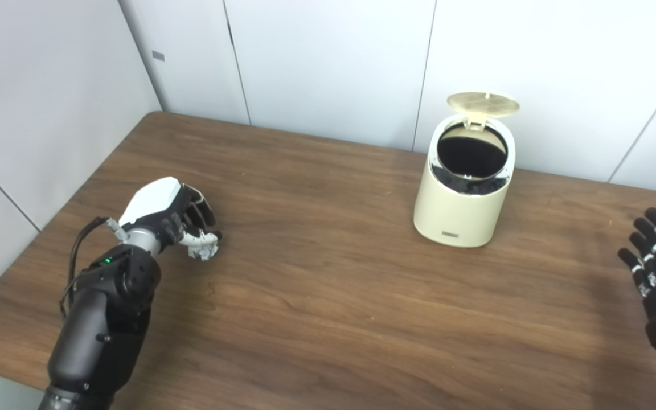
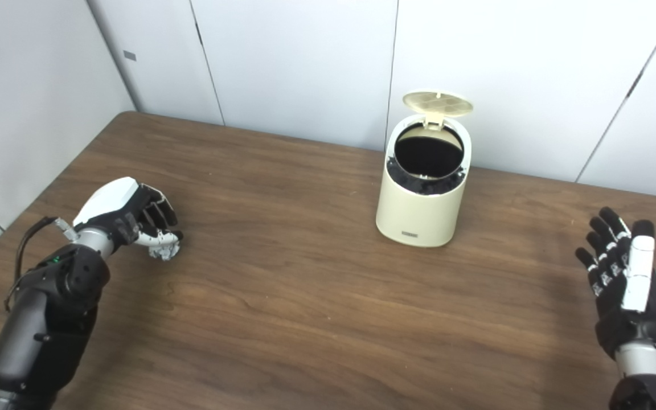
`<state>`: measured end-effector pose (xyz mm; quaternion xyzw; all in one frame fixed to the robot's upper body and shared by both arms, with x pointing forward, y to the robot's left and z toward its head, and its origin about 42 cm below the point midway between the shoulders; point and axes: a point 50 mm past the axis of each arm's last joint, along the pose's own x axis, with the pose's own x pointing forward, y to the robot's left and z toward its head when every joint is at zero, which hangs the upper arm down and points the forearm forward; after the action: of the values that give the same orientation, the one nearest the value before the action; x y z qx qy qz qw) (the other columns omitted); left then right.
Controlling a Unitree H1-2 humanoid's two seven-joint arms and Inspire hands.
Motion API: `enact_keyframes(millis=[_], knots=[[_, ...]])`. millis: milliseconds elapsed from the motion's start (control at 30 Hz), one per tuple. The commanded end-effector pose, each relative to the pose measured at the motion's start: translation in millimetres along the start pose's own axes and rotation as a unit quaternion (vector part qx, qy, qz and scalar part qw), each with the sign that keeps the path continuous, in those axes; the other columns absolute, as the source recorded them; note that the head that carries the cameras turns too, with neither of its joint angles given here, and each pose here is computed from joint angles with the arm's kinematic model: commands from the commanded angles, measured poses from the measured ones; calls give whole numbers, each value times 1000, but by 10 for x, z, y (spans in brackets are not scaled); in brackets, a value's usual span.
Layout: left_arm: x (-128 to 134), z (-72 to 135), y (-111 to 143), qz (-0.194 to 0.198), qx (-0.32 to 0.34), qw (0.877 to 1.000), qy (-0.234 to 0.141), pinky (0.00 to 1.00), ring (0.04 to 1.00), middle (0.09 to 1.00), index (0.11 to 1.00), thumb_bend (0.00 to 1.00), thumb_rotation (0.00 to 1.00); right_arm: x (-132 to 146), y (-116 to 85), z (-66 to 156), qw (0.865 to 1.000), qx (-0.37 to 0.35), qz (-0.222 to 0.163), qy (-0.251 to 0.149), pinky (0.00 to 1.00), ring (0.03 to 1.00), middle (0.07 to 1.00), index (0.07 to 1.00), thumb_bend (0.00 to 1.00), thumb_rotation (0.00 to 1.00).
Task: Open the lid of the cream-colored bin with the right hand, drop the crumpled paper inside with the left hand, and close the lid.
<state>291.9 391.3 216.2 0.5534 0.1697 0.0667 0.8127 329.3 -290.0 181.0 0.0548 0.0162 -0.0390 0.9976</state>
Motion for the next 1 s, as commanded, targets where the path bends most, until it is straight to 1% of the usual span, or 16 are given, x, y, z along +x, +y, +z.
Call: enact_keyframes(millis=[0, 100, 167, 300, 500, 567, 600, 667, 700, 767, 800, 833, 900, 933, 967], knots=[[36, -13, 142, 24, 15, 1000, 2, 426, 425, 510, 476, 501, 0, 36, 41, 240, 999, 6, 10, -47, 907, 953, 926, 895, 616, 1000], [40, -21, 140, 21, 13, 1000, -1, 439, 445, 522, 467, 500, 0, 20, 46, 261, 999, 8, 11, -50, 888, 943, 917, 886, 640, 1000], [40, -22, 143, 19, 11, 1000, -3, 432, 444, 517, 469, 501, 0, 10, 47, 269, 999, 5, 14, -51, 894, 948, 920, 886, 651, 1000], [26, -5, 151, 24, 13, 1000, -4, 451, 448, 525, 463, 500, 0, 2, 45, 271, 999, 6, 13, -51, 902, 954, 922, 882, 663, 1000], [16, -19, 157, 31, 13, 999, -5, 449, 438, 515, 471, 501, 0, -3, 68, 287, 999, 2, 12, -50, 914, 960, 928, 893, 653, 1000], [10, -15, 157, 36, 13, 999, -8, 437, 429, 508, 477, 501, 0, 1, 71, 286, 999, 2, 11, -49, 916, 959, 930, 896, 650, 1000], [9, -11, 159, 38, 14, 999, -9, 412, 410, 499, 488, 501, 0, 2, 72, 286, 999, 1, 10, -49, 915, 959, 931, 896, 651, 1000], [4, -1, 168, 43, 11, 999, -16, 405, 397, 488, 498, 501, 0, 2, 75, 289, 999, 3, 10, -48, 915, 961, 934, 897, 650, 1000], [3, 1, 171, 45, 10, 999, -18, 424, 398, 489, 498, 501, 0, 2, 75, 290, 999, 4, 10, -48, 921, 965, 937, 898, 645, 1000], [-7, 16, 181, 47, 6, 999, -23, 430, 400, 484, 500, 502, 0, 0, 78, 292, 999, 4, 10, -50, 926, 966, 938, 900, 640, 1000], [-11, 22, 186, 48, 7, 999, -25, 380, 384, 464, 522, 499, 0, 1, 77, 291, 999, 3, 10, -50, 926, 965, 938, 900, 642, 1000], [-14, 30, 192, 51, 15, 998, -26, 369, 388, 457, 529, 498, 0, 2, 75, 290, 999, 3, 10, -51, 926, 966, 939, 900, 648, 1000], [-20, 46, 207, 57, 41, 997, -26, 239, 396, 490, 499, 503, 0, 2, 77, 291, 999, 4, 9, -49, 925, 963, 937, 893, 656, 1000], [-25, 54, 215, 60, 51, 996, -28, 213, 420, 450, 504, 503, 0, -1, 79, 292, 999, 4, 8, -48, 924, 966, 943, 896, 656, 1000], [-28, 62, 222, 62, 59, 996, -29, 183, 355, 465, 498, 514, 0, -9, 82, 296, 999, 3, 8, -48, 920, 964, 942, 895, 655, 1000]])
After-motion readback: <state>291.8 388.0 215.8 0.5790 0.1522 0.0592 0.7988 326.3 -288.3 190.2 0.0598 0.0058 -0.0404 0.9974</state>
